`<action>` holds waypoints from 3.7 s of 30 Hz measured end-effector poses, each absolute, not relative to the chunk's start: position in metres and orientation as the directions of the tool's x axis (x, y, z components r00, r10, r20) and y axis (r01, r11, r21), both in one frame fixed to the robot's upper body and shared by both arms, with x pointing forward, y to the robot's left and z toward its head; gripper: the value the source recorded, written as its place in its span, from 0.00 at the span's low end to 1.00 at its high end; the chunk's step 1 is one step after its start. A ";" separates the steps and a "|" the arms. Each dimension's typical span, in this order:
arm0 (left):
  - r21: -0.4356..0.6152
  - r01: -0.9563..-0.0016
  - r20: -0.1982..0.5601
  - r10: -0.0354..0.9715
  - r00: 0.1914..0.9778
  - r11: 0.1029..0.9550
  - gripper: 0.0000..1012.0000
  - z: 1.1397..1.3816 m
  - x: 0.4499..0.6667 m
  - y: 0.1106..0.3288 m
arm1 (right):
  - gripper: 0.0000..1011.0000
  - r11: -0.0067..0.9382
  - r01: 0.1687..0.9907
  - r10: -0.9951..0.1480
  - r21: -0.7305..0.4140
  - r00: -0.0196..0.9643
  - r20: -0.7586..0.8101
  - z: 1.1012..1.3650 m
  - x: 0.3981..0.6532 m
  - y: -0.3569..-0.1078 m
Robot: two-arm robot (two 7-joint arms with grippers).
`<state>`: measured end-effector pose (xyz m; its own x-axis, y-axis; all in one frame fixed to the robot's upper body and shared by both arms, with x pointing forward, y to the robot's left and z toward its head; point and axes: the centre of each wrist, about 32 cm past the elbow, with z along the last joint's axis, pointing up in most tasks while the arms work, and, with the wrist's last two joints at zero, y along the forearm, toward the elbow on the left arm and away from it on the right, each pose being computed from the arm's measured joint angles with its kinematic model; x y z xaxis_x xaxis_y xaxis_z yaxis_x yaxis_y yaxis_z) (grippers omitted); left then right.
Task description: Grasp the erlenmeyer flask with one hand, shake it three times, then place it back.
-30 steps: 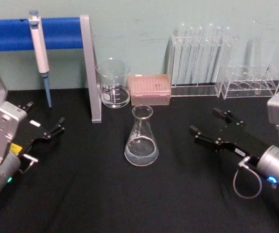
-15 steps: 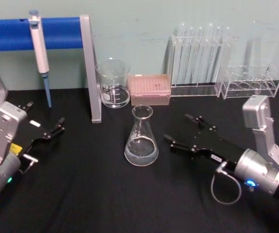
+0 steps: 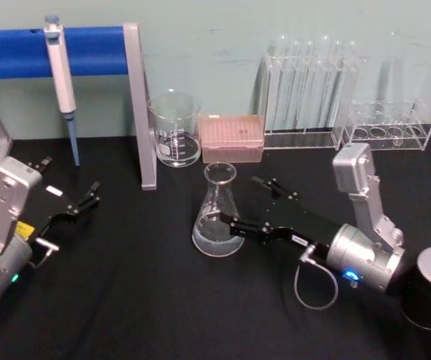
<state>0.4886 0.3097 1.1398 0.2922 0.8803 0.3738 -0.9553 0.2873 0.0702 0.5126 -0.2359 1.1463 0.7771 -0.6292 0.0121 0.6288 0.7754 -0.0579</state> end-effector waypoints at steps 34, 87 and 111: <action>0.070 -0.955 0.374 0.880 0.292 0.287 0.99 1.140 0.489 0.310 | 0.99 0.761 0.646 -0.641 -0.058 0.763 0.085 1.139 0.554 -0.195; 0.070 -0.955 0.374 0.880 0.292 0.287 0.99 1.140 0.489 0.310 | 0.45 0.731 0.683 -0.680 -0.003 0.729 0.080 1.177 0.542 -0.199; 0.070 -0.955 0.374 0.880 0.292 0.287 0.99 1.140 0.489 0.310 | 0.45 0.713 0.701 -0.698 0.034 0.704 0.128 1.225 0.526 -0.213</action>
<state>0.4886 0.3097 1.1398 0.2923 0.8803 0.3737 -0.9552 0.2873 0.0703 0.5257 -0.2129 1.2253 0.7040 -0.6985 0.1283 0.7008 0.7126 0.0337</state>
